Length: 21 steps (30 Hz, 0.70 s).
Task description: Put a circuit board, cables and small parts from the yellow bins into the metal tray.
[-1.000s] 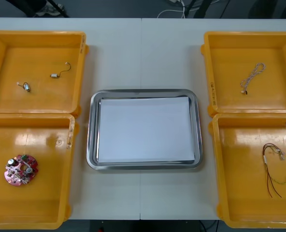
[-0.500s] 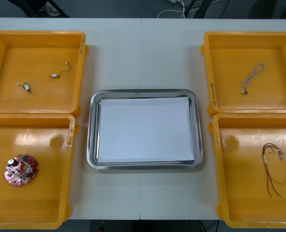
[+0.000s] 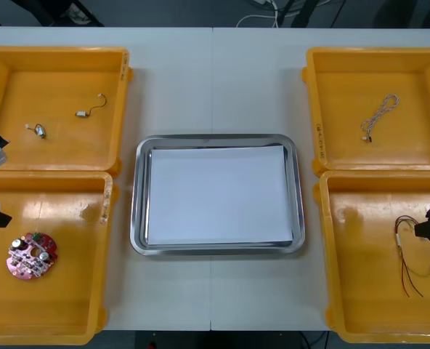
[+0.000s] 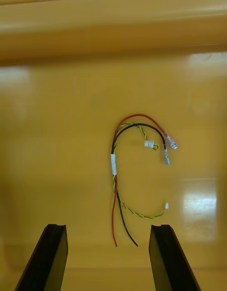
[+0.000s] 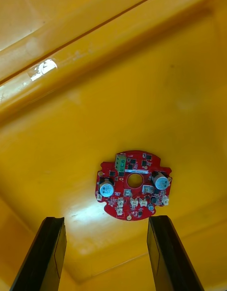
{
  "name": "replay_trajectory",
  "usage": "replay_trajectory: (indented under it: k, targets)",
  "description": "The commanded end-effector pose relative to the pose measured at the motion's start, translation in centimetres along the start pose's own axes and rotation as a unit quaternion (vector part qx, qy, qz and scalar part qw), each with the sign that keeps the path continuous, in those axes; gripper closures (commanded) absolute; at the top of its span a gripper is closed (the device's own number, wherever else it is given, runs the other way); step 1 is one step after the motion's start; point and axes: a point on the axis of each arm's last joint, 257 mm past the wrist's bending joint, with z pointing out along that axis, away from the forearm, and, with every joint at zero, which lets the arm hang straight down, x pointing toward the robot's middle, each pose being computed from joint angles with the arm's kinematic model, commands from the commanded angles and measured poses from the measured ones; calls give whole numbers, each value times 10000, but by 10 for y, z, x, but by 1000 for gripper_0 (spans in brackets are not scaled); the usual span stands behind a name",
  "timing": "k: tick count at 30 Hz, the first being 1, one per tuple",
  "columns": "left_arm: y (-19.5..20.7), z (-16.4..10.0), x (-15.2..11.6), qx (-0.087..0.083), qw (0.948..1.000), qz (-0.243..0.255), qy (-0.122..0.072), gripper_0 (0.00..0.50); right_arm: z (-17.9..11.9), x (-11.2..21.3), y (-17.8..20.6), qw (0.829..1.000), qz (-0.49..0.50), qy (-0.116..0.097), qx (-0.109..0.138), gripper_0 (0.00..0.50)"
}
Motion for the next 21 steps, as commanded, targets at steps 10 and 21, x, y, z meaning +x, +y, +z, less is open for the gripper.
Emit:
replay_trajectory:
  k: [10,21]
  targets:
    - [4,4,20,-70,9929,1157,252,0,22,16,2,9997,-99,-187,144,0]
    - [4,30,14,-186,9889,1462,193,0,50,24,6,9997,-187,-104,109,0]
